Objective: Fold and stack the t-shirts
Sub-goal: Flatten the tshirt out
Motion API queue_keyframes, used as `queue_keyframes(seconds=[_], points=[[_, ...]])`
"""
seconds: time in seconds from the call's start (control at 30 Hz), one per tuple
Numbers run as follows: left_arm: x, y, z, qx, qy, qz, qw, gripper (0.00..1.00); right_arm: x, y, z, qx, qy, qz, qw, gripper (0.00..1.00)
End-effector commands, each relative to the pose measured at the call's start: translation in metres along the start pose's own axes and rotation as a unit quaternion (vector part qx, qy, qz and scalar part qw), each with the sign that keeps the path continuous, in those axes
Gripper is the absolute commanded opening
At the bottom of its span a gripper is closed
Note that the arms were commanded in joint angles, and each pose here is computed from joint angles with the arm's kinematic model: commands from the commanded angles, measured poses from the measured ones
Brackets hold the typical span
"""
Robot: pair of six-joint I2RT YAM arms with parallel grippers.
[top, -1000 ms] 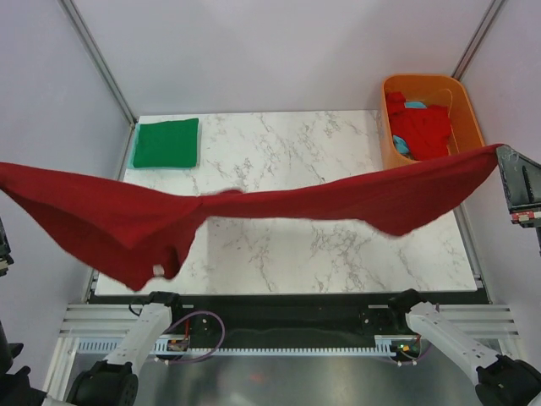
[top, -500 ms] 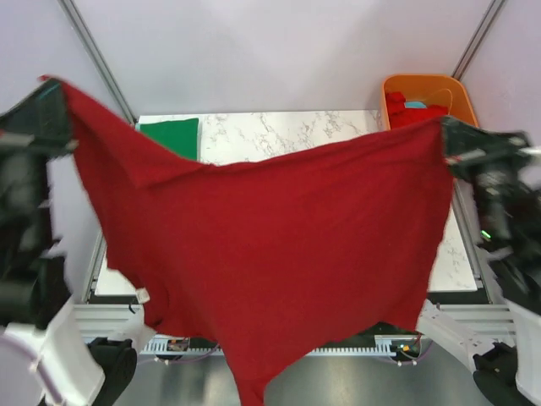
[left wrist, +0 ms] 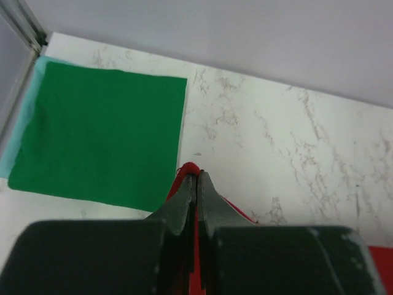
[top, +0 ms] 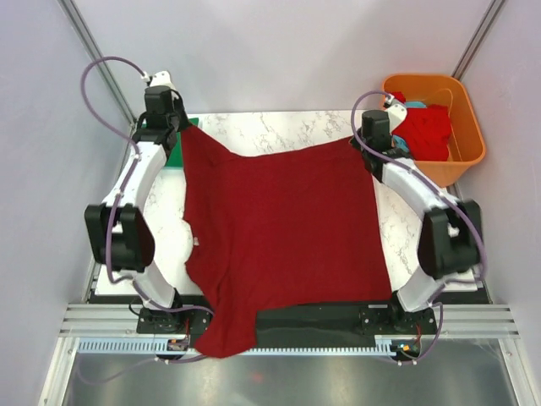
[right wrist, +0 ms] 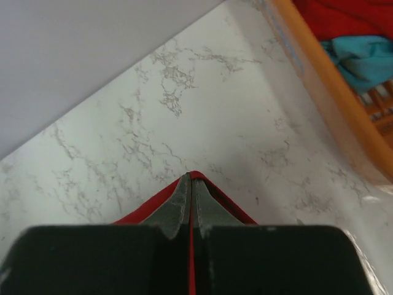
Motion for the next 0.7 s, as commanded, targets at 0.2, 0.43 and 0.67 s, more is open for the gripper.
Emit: queue_keyframes(seconds=[0.2, 0.43, 0.67], points=[[-0.013, -0.083, 0.014, -0.048, -0.010, -0.069, 0.996, 0.02, 0.027, -0.133, -0.034, 0.057, 0.005, 0.111, 0.992, 0.00], [-0.011, -0.101, -0.001, -0.027, 0.008, -0.093, 0.995, 0.02, 0.025, -0.161, -0.039, 0.062, 0.007, 0.116, 0.991, 0.00], [0.001, -0.087, 0.024, -0.059, 0.018, -0.058, 0.996, 0.02, 0.044, -0.151, -0.003, 0.048, 0.027, 0.147, 0.988, 0.00]])
Point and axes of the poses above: each gripper's point midway between its finger pads, its own y axis back along the fingers, its own x axis along the line the jaws close on, z = x × y, the point moved 10 cm from there along y, back along the fingers, and after that the axes turned 10 degrees about -y, right-handed, at the moved point
